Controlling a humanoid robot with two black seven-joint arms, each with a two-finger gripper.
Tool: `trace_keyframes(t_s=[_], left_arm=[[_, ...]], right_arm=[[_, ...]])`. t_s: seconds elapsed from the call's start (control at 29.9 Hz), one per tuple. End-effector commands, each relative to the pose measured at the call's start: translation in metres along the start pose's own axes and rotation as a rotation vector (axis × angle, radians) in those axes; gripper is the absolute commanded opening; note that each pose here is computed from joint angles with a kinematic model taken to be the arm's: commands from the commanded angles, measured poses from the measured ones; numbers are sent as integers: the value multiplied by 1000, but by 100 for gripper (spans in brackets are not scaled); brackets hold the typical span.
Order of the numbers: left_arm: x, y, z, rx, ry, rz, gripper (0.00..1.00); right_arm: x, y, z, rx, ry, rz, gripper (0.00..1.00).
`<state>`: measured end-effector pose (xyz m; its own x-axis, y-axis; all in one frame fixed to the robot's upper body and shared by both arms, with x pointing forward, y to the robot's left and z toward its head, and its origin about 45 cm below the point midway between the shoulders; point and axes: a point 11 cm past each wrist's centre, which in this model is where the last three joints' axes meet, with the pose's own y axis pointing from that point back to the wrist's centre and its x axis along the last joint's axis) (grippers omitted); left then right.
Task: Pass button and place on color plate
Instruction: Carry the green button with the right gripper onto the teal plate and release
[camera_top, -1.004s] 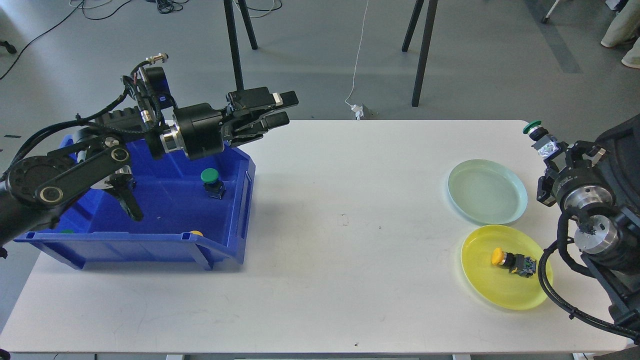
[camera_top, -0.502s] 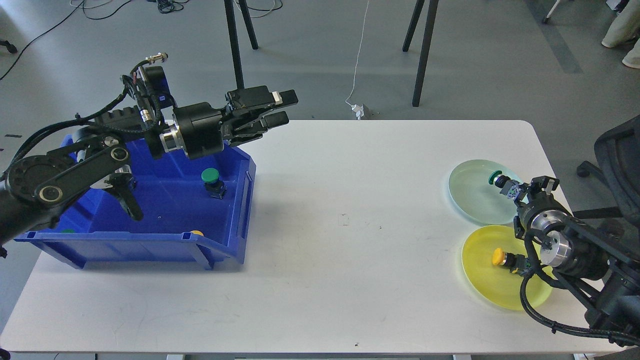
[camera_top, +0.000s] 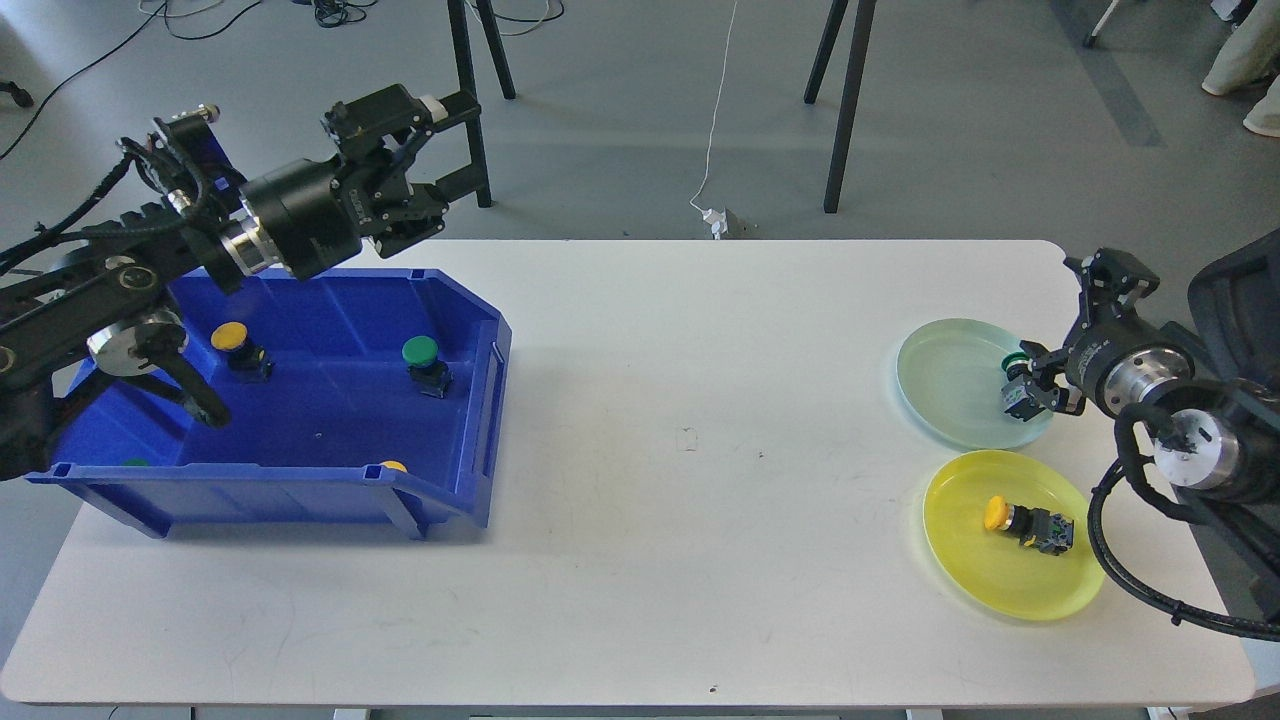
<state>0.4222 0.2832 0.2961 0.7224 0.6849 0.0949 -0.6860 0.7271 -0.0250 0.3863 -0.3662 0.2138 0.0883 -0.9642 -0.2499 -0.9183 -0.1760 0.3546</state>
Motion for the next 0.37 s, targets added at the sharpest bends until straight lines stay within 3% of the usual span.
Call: trace_keyframes(t_s=[0.0, 0.03, 0.17, 0.33], left_arm=[[15, 12, -7, -13, 73, 80, 94], [16, 12, -10, -8, 75, 87, 95], [11, 21, -31, 23, 106, 99, 99], [8, 16, -28, 5, 113, 91, 99]], right_arm=[[-31, 16, -35, 67, 39, -405, 100], [-28, 20, -44, 81, 34, -453, 100], [6, 20, -49, 100, -118, -367, 100], [4, 18, -49, 95, -137, -374, 100]])
